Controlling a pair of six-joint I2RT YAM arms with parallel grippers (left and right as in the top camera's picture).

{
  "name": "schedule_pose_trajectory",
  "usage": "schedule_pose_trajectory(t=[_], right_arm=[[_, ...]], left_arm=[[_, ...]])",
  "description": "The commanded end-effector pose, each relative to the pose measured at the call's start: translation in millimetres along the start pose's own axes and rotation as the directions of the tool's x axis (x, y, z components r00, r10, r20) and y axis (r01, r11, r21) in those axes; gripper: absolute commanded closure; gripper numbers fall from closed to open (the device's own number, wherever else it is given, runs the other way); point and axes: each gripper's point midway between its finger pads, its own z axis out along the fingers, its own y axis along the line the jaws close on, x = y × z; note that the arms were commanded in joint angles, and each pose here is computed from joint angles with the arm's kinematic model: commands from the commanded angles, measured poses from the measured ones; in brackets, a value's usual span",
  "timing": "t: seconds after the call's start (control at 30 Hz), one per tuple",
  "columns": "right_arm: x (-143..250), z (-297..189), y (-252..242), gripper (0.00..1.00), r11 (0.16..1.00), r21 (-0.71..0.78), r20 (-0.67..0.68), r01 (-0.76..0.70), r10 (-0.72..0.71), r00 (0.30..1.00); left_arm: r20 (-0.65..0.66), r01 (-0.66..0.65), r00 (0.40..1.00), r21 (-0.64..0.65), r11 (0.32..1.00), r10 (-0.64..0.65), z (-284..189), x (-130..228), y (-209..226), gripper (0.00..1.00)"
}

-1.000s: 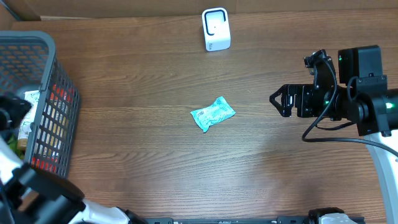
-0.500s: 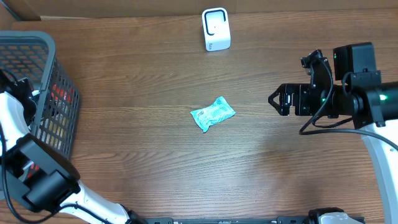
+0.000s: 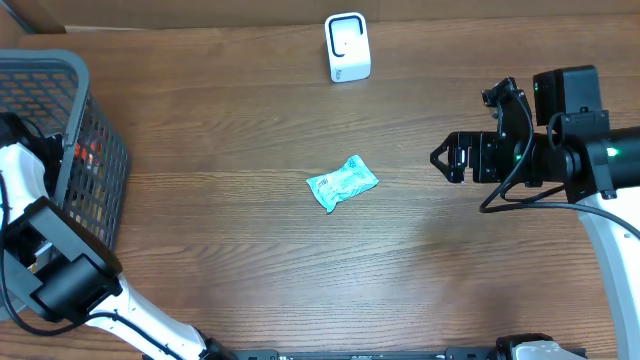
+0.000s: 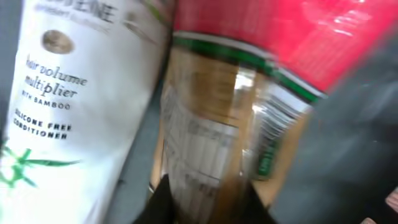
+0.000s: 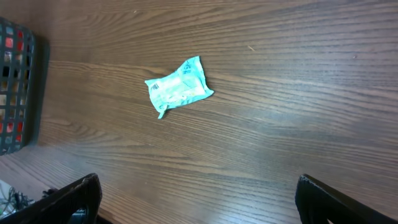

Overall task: Scan the item barcode
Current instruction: 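Reach the left gripper back into the basket toward the spaghetti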

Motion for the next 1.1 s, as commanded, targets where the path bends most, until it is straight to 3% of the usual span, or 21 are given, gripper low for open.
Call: schedule_pose_trajectory(t=[0.0, 0.13, 0.27, 0.4, 0.53, 0.67, 0.9, 1.07], right_arm=[[-5.4, -3.6, 4.3, 0.00, 1.000, -0.006, 0.019, 0.025, -0.025, 1.000], [-7.0, -3.6, 5.1, 0.00, 1.000, -0.010, 0.025, 0.028, -0.028, 0.999], [-8.3, -3.7, 5.3, 0.00, 0.999, -0.010, 0.031, 0.031, -0.030, 0.999], [-8.6, -3.7, 5.3, 0.00, 0.999, -0.010, 0.032, 0.031, -0.031, 0.999], [-8.7, -3.7, 5.3, 0.00, 0.999, -0.010, 0.032, 0.032, -0.031, 0.999], [-8.5, -3.7, 5.3, 0.00, 0.999, -0.010, 0.032, 0.031, -0.031, 0.999], [-8.4, -3.7, 5.4, 0.00, 0.999, -0.011, 0.031, 0.031, -0.031, 0.999], [-7.5, -3.6, 5.2, 0.00, 1.000, -0.010, 0.027, 0.028, -0.028, 0.999]], left_arm=[[-0.134, 0.017, 0.991, 0.026, 1.000, -0.013, 32.5, 28.1, -9.8, 0.96], [-0.114, 0.067, 0.991, 0.019, 0.998, -0.065, 2.7, 12.8, -4.8, 0.96], [-0.013, 0.151, 0.988, 0.001, 0.989, -0.151, -52.7, -17.7, 5.9, 0.96], [0.173, 0.200, 0.963, 0.048, 0.979, -0.205, -135.3, -51.8, 9.6, 0.96], [0.417, 0.150, 0.884, 0.172, 0.974, -0.210, -241.1, -75.3, -3.9, 0.96], [0.602, 0.112, 0.769, 0.201, 0.973, -0.213, -334.4, -68.9, -8.7, 0.96], [0.731, 0.100, 0.647, 0.203, 0.974, -0.218, -416.7, -30.1, -15.3, 0.96], [0.808, -0.104, 0.556, 0.303, 0.947, -0.197, -470.2, -9.1, -57.1, 0.96]])
